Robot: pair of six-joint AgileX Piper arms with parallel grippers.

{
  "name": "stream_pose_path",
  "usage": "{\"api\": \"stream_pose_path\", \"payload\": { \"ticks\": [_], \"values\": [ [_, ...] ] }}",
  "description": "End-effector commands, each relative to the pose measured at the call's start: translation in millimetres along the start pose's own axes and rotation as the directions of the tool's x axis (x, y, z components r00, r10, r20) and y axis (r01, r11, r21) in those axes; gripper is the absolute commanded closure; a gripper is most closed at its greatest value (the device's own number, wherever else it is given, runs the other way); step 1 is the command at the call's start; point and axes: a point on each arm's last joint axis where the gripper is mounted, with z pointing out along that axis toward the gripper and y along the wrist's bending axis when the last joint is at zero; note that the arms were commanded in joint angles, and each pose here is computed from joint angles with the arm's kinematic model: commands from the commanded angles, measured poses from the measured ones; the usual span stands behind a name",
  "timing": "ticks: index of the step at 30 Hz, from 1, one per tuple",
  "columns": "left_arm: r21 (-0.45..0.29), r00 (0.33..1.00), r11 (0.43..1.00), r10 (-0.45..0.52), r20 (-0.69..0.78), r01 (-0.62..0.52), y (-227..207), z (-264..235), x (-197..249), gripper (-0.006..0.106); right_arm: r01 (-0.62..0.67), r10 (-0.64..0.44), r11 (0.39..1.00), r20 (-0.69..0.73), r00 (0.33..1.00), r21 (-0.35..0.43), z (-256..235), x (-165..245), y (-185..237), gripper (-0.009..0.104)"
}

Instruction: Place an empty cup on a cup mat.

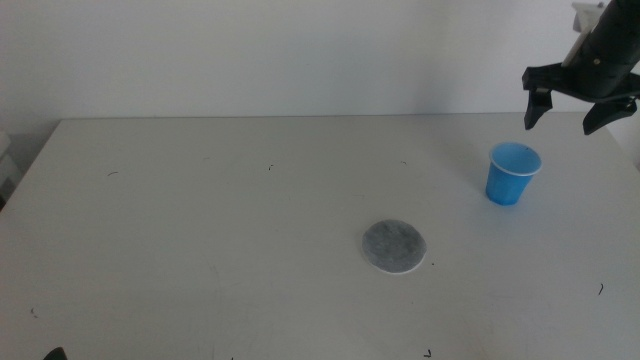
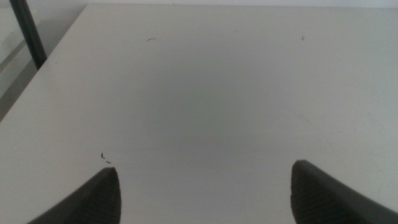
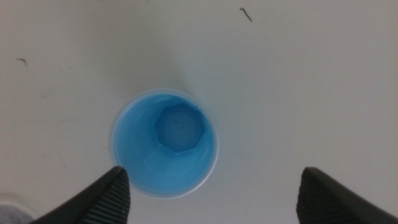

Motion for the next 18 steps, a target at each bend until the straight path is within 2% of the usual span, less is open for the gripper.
{"api": "stream_pose_path", "payload": {
  "ticks": [1, 7, 11, 14, 16, 18],
  "values": [
    [0.010, 0.997, 1.000, -0.011, 0.075, 0.011, -1, -1, -8, -0.005, 0.007, -0.007, 1.000, 0.084, 0.996, -0.003, -18, -8, -2, 0.004],
    [0.010, 0.997, 1.000, -0.011, 0.075, 0.011, -1, -1, -8, -0.005, 0.001, -0.001, 1.000, 0.035, 0.999, 0.000, 30, -13, -3, 0.006],
    [0.010, 0.997, 1.000, -0.011, 0.075, 0.011, -1, -1, -8, -0.005, 0.004, -0.004, 1.000, 0.001, 1.000, 0.005, 53, -13, -4, 0.013],
    [0.010, 0.997, 1.000, -0.011, 0.075, 0.011, -1, -1, -8, -0.005, 0.010, -0.010, 1.000, -0.023, 1.000, 0.009, 63, -12, -5, 0.025],
    [0.010, 0.997, 1.000, -0.011, 0.075, 0.011, -1, -1, -8, -0.005, 0.010, -0.009, 1.000, -0.026, 1.000, 0.008, 64, -12, -5, 0.037],
    [0.010, 0.997, 1.000, -0.011, 0.075, 0.011, -1, -1, -8, -0.005, 0.009, -0.008, 1.000, -0.026, 1.000, 0.006, 64, -12, -5, 0.056]
  ]
}}
